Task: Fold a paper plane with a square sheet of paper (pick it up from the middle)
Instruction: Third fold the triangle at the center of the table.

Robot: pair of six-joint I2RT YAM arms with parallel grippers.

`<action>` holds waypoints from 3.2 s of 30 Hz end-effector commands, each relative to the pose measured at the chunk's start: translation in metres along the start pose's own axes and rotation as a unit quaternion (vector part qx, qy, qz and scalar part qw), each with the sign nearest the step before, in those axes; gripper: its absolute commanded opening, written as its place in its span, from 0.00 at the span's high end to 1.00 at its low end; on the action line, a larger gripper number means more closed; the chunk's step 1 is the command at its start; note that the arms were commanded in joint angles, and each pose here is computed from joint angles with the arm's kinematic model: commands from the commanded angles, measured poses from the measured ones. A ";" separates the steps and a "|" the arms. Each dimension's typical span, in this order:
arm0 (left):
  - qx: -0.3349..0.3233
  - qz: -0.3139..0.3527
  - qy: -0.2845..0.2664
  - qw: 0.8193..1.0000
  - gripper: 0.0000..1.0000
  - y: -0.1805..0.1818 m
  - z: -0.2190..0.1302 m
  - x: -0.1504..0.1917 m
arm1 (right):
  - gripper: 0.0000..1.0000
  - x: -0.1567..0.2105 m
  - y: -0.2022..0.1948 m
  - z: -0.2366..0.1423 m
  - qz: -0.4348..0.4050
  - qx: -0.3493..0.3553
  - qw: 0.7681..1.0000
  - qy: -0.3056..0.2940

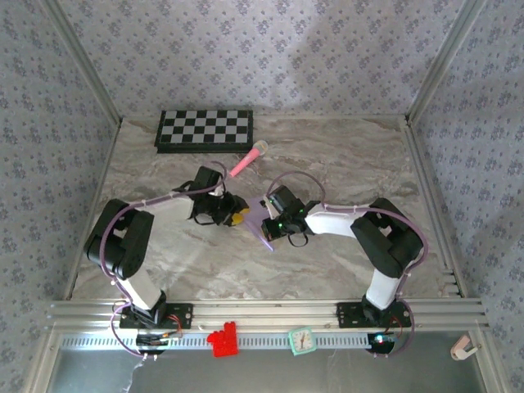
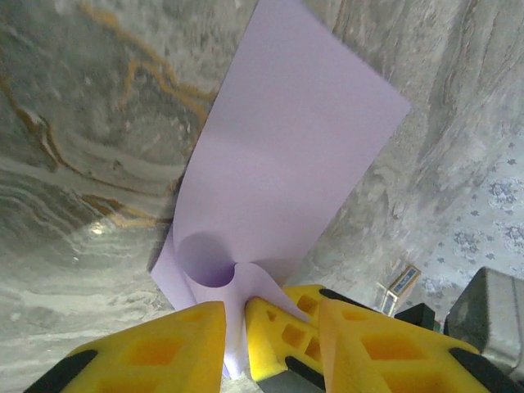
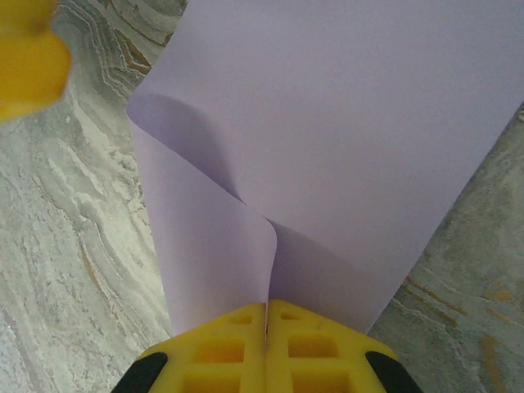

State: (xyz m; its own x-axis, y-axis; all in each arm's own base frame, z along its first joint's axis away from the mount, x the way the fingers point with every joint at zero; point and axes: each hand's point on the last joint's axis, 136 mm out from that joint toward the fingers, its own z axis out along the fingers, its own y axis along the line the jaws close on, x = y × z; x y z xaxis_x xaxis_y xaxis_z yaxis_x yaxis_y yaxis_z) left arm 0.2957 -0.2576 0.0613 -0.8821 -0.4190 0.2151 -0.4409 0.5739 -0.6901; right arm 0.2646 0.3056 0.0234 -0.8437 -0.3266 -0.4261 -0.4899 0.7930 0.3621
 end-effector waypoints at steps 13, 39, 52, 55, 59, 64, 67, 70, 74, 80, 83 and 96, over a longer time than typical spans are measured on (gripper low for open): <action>0.003 0.010 0.065 0.998 0.81 0.001 0.022 0.027 | 0.93 0.008 -0.003 0.011 0.030 0.000 0.999 0.035; -0.050 0.008 0.052 0.997 0.85 0.033 0.032 0.024 | 0.90 0.013 -0.006 0.013 0.039 0.007 0.998 0.043; -0.052 0.014 0.052 0.997 0.85 0.033 0.035 0.022 | 0.90 0.015 -0.007 0.014 0.041 0.007 0.998 0.046; -0.060 0.011 0.052 0.997 0.85 0.037 0.035 0.022 | 0.90 0.015 -0.007 0.014 0.041 0.007 0.998 0.046; -0.077 0.004 0.052 0.996 0.86 0.046 0.036 0.022 | 0.89 0.012 -0.005 0.011 0.042 0.004 0.998 0.041; -0.098 -0.003 0.050 0.994 0.86 0.055 0.035 0.022 | 0.86 -0.002 0.002 0.001 0.049 -0.013 0.998 0.022; -0.107 -0.003 0.051 0.993 0.87 0.059 0.035 0.022 | 0.83 -0.011 0.006 -0.008 0.054 -0.023 0.998 0.009; -0.112 -0.005 0.052 0.992 0.87 0.061 0.036 0.022 | 0.76 -0.019 0.008 -0.019 0.061 -0.030 0.998 -0.005; -0.115 -0.008 0.053 0.992 0.87 0.063 0.037 0.022 | 0.66 -0.027 0.006 -0.034 0.077 -0.031 0.996 -0.023; -0.120 -0.011 0.052 0.991 0.88 0.065 0.037 0.021 | 0.64 -0.028 0.014 -0.047 0.077 -0.050 0.996 -0.023; -0.122 -0.014 0.051 0.991 0.88 0.066 0.037 0.021 | 0.69 -0.020 0.024 -0.044 0.076 -0.078 0.994 -0.002; -0.132 -0.022 0.050 0.990 0.89 0.072 0.037 0.021 | 0.85 0.009 0.042 -0.013 0.053 -0.101 0.991 0.064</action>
State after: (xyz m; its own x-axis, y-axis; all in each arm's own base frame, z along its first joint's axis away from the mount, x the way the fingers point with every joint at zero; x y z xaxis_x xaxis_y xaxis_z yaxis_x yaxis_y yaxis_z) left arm 0.2664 -0.2685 0.0187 -0.8943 -0.3367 0.2948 -0.4475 0.6686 -0.5939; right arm 0.2384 0.3254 0.0484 -0.9109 -0.2863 -0.2972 -0.4091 0.7205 0.5600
